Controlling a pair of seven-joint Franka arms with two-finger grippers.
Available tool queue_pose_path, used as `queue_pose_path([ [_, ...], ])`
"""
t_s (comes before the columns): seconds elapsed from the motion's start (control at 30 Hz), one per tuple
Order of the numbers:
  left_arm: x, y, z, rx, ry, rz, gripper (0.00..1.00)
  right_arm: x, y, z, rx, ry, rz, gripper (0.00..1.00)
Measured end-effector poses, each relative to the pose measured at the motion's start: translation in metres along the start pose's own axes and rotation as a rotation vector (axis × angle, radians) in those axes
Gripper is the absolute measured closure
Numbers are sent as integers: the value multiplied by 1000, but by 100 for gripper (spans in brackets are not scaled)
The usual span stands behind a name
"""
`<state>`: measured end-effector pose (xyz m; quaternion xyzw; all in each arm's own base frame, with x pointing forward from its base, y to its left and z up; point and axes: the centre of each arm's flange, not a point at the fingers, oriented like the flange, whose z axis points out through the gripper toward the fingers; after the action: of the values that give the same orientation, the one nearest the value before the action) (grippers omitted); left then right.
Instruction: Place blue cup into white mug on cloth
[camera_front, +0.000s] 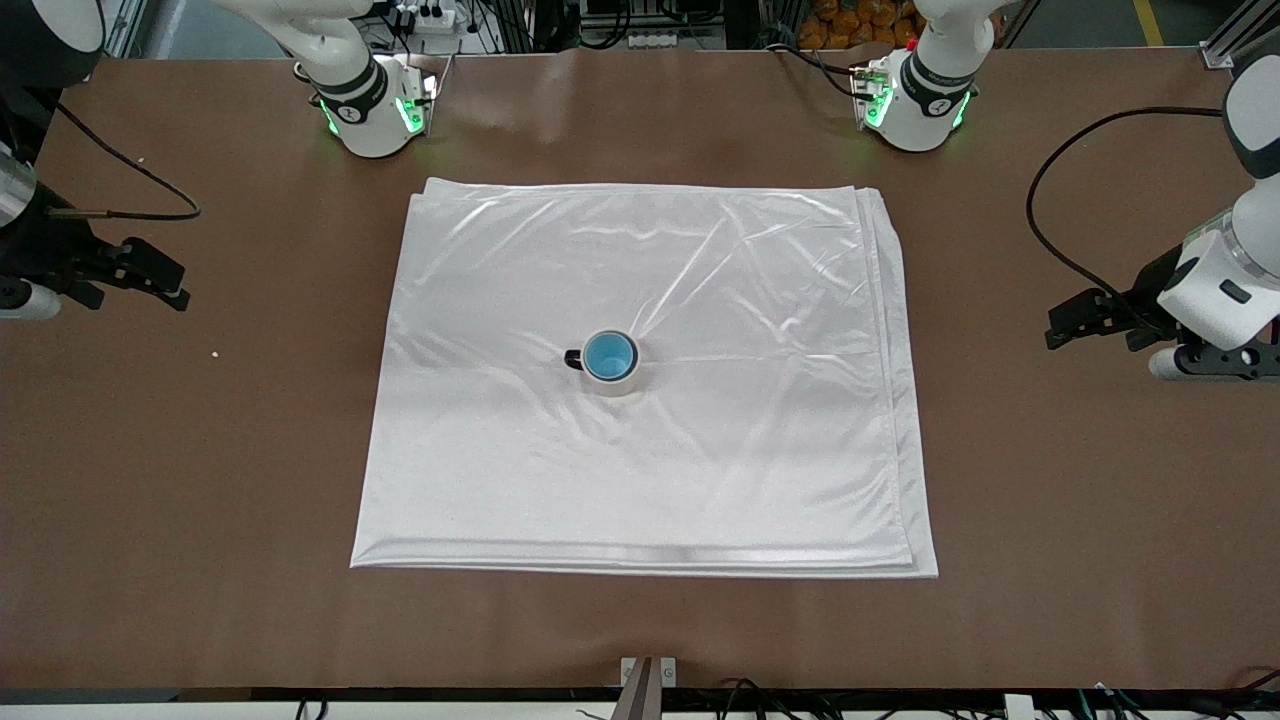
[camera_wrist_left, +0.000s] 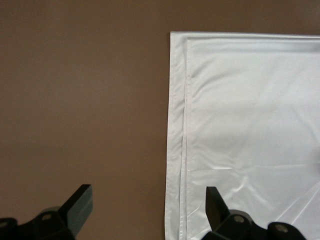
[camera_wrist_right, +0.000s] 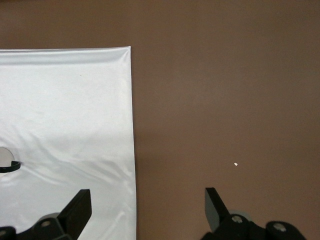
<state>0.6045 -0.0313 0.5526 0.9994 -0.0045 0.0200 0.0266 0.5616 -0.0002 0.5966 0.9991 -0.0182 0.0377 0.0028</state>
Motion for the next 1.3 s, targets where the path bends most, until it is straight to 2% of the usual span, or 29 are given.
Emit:
queue_pose_path([
  [0.23, 2, 12, -7, 11, 16, 15, 0, 0, 1, 1, 0, -7, 4, 0],
  [0.7, -11, 13, -24, 58, -10, 27, 0, 0, 1, 2, 0, -13, 10, 0],
  [0.83, -22, 14, -34, 62, -35, 27, 0, -1, 0, 3, 0, -16, 8, 0],
  [1.3, -32, 17, -57, 59, -25, 33, 0, -1, -1, 4, -1, -24, 10, 0],
])
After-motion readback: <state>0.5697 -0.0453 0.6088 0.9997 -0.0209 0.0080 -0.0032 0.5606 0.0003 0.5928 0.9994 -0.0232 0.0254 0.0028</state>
